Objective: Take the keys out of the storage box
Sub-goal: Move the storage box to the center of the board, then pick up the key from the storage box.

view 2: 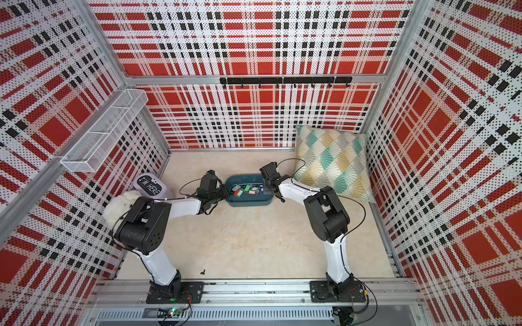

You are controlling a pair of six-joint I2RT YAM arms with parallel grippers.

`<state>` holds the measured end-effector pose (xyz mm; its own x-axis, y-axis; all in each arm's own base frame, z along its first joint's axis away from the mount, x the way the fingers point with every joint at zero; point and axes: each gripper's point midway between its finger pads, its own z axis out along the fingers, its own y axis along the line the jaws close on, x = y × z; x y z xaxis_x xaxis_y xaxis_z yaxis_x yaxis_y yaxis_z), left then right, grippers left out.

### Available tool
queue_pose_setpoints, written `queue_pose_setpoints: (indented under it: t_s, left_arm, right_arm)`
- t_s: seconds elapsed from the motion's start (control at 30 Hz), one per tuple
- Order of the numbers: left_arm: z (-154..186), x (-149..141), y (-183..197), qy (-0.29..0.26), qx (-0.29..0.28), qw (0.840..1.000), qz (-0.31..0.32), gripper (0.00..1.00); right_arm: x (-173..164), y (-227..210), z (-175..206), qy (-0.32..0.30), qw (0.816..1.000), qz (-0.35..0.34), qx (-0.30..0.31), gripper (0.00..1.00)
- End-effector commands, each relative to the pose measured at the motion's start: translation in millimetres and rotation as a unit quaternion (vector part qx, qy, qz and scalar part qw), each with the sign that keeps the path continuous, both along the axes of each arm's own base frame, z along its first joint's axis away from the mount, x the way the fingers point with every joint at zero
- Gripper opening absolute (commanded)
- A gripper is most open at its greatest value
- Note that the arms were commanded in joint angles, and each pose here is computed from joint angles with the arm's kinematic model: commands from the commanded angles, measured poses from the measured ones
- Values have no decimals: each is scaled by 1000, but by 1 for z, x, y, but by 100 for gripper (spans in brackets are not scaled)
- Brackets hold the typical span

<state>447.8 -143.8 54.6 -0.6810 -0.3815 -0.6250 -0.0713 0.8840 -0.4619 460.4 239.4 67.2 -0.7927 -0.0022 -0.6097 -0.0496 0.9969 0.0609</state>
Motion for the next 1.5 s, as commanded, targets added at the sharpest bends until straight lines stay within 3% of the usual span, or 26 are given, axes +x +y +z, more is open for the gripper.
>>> queue_pose_setpoints:
  t_s: [0.0,0.1,0.2,0.3,0.37,0.4,0.57,0.73,0.83,0.97,1.1,1.27,1.47]
  left_arm:
    - [18,21,-12,-35,-29,999,-24,19]
    - [18,27,-13,-36,-32,998,-30,24]
    - [25,27,-6,-43,-35,998,-25,47]
    - [38,25,19,-57,-36,998,-4,60]
    - [51,20,33,-70,-35,997,5,90]
    - [57,17,39,-76,-35,996,9,99]
    - [91,-3,79,-124,-5,991,41,99]
    - [98,-16,108,-149,61,984,77,99]
    - [93,-19,115,-152,71,983,81,99]
    - [84,-19,121,-154,71,983,72,99]
    - [78,-19,121,-150,64,985,65,99]
    - [77,-19,123,-149,65,984,65,99]
    - [75,-18,123,-149,64,985,64,99]
  right_arm:
    - [16,-3,-6,-7,1000,-7,-7,12]
    - [22,-4,-5,-9,1000,-4,-9,21]
    - [22,-5,0,-7,1000,1,-16,39]
    - [19,-8,15,-13,1000,7,-20,52]
    - [17,-11,33,-22,999,12,-24,58]
    - [16,-11,42,-27,999,14,-24,60]
    - [8,19,82,-52,995,81,10,62]
    - [-2,80,70,-33,987,156,19,57]
    - [5,90,51,-13,988,151,15,51]
    - [19,85,38,-7,991,134,-9,52]
    - [23,88,21,11,991,134,-6,51]
    - [31,85,1,30,993,116,-10,42]
    - [36,78,-12,42,994,103,-5,41]
